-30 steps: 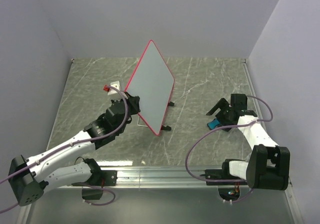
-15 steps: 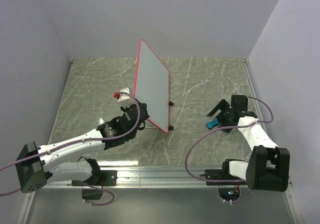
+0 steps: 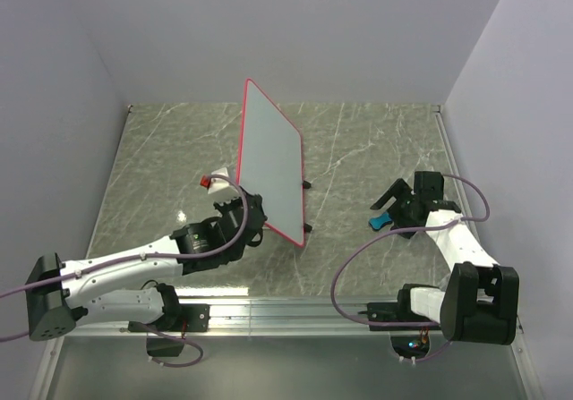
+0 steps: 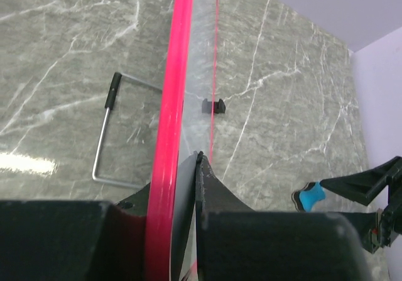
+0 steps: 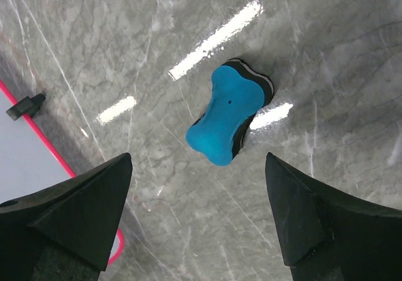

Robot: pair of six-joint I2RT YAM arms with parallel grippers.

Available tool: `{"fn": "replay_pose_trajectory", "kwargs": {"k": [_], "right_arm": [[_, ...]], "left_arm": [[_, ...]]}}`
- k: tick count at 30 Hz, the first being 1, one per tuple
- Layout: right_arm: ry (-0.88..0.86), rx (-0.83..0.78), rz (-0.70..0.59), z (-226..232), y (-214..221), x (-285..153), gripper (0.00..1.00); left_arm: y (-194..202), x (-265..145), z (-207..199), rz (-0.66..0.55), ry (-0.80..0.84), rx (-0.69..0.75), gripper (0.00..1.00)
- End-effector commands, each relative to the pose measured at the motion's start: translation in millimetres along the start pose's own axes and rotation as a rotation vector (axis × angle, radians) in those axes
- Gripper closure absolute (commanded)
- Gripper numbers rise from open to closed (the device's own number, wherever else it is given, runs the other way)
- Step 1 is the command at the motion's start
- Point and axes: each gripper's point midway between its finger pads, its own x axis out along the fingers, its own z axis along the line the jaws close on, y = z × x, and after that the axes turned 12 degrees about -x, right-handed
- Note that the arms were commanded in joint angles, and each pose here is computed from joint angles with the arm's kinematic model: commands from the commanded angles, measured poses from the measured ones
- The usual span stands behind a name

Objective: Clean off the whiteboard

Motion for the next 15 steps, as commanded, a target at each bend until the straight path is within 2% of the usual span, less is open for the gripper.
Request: {"fn": "replay_pose_trajectory", "kwargs": {"k": [1,8,11,12,15], "right_arm": [[-0.010,0.001,-0.041,-0.8,-6.1,-2.4,0.07],[-0.011,0.015,-0.042,-0.4,-5.5,-1.0,0.07],[-0.014,0.018,-0.044,0.1,-5.8,-0.7,0.07],[-0.014,0.018,-0.044,0.1,-5.8,-0.7,0.07],[-0.010,0.018,-0.046,-0.6,-6.1,-0.9,0.07]], "left_arm": [[33.6,-26.5,97.5,0.188,-0.222,0.448,1.00],[46.9,-45.6,98.1,0.223,-0.190,0.438,0.99],[49.3,-48.3,99.5,0.219,-0.201,0.427,0.90],[48.6,-50.3,99.6,0.213,-0.206,0.416,0.82],[48.8,-54.6,101.8,0.209,-0.212,0.410,0.70]]}}
